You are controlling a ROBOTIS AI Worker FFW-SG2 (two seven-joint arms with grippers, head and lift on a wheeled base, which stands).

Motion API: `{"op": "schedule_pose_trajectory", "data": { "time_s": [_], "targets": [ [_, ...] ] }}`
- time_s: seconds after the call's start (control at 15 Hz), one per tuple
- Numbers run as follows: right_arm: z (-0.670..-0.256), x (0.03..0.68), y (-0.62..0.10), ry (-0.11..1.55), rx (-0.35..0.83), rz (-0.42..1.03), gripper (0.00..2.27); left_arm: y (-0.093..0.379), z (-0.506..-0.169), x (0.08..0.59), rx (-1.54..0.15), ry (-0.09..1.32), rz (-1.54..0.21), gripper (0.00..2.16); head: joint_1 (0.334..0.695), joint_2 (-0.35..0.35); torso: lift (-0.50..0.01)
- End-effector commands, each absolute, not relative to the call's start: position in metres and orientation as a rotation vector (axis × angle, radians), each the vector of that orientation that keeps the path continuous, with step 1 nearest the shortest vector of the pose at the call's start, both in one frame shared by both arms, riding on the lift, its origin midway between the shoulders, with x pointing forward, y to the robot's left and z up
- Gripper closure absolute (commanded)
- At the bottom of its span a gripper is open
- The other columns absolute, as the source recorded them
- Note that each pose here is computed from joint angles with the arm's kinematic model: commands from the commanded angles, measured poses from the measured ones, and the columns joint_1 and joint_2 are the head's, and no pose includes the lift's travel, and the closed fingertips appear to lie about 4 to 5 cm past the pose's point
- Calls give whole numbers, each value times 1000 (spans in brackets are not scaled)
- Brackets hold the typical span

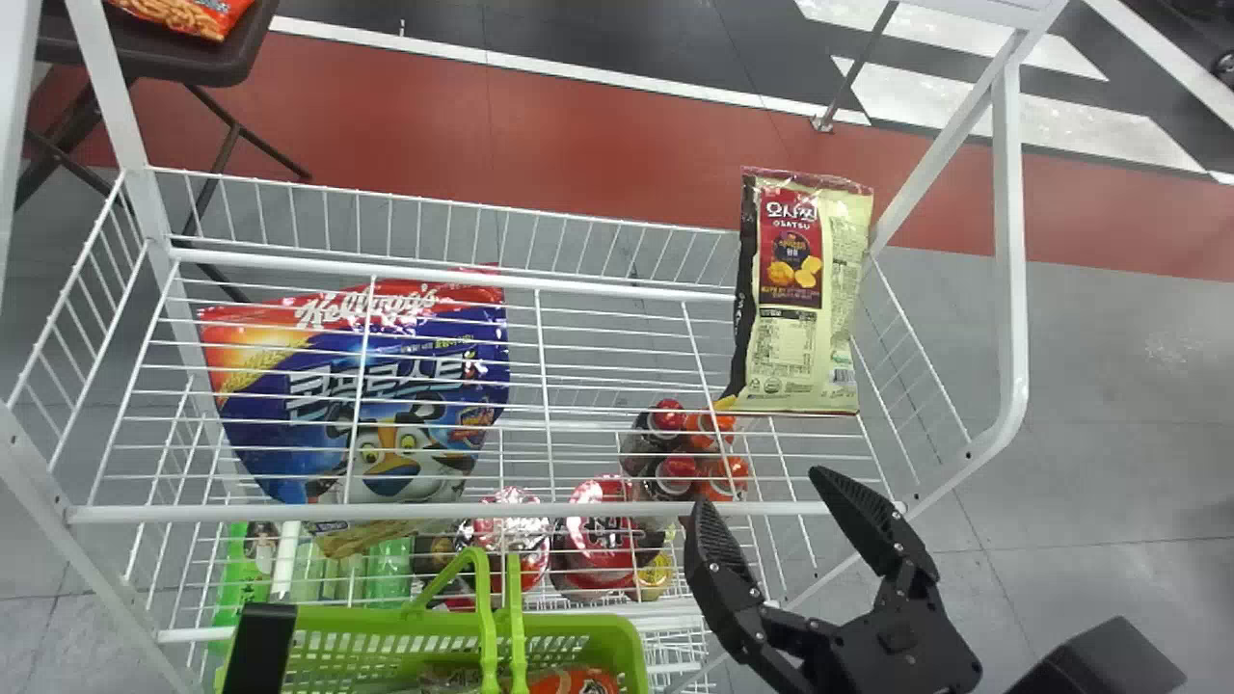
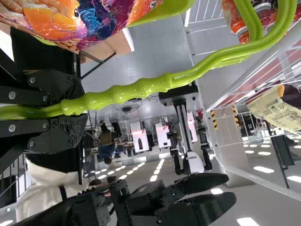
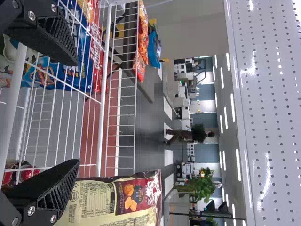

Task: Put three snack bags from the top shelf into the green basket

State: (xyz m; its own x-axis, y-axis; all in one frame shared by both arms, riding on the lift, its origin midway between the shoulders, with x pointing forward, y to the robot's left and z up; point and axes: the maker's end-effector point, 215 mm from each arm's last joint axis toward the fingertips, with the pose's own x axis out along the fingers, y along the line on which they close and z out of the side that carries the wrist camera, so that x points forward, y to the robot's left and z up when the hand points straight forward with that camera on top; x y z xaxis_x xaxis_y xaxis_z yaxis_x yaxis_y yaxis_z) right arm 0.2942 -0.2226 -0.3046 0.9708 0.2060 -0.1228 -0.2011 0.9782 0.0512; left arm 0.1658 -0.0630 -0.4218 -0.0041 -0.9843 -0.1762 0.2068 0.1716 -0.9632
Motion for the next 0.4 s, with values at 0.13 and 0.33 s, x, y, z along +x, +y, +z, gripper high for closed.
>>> {"op": "schedule_pose_trajectory", "data": {
  "time_s": [0.13, 0.33],
  "targets": [
    [-301, 295, -222, 116, 36, 210, 76, -63, -421, 166, -922, 1148, -1186, 2145, 695, -350, -50],
    [-300, 297, -221, 112, 33, 213, 76, -63, -421, 166, -919, 1147, -1184, 2145, 695, -350, -50]
  ]
}}
